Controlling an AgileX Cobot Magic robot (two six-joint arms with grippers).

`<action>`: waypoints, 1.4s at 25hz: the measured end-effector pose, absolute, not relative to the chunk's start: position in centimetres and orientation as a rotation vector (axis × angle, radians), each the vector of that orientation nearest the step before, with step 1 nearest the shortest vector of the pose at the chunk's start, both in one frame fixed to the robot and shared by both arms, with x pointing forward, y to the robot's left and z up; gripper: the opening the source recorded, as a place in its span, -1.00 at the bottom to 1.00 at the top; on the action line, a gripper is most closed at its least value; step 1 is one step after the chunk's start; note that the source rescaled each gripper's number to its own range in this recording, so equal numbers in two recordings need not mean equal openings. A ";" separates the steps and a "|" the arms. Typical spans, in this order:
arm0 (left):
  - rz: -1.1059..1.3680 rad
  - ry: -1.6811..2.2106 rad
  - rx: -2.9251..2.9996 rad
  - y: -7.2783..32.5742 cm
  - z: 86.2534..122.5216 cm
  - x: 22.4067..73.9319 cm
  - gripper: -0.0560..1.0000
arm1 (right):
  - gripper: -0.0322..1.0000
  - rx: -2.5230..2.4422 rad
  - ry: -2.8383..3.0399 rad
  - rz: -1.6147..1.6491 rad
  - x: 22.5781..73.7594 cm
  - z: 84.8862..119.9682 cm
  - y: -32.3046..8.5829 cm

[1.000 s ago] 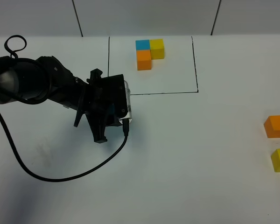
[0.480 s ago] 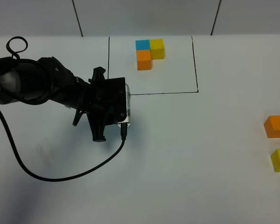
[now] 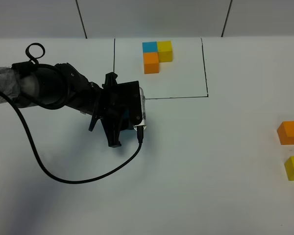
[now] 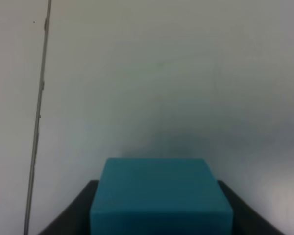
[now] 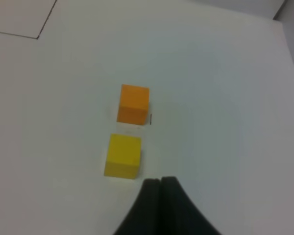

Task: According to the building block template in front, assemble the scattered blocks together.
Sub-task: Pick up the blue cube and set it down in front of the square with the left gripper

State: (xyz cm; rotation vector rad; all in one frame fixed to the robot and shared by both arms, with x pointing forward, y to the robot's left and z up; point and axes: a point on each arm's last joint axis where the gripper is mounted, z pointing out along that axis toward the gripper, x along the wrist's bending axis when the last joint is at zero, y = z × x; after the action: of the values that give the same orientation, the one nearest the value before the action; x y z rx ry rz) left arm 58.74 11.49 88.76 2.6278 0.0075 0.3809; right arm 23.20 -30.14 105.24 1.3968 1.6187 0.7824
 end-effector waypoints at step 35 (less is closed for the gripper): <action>0.255 0.170 2.591 10.9 86.3 58.9 0.26 | -0.94 1.394 1.612 0.762 23.2 105.2 -30.3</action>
State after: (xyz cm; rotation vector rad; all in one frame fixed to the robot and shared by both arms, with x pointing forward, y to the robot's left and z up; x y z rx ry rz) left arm 58.94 10.89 86.31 2.5907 0.1699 0.2545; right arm 23.20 -30.30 105.25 1.3938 1.6116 0.7617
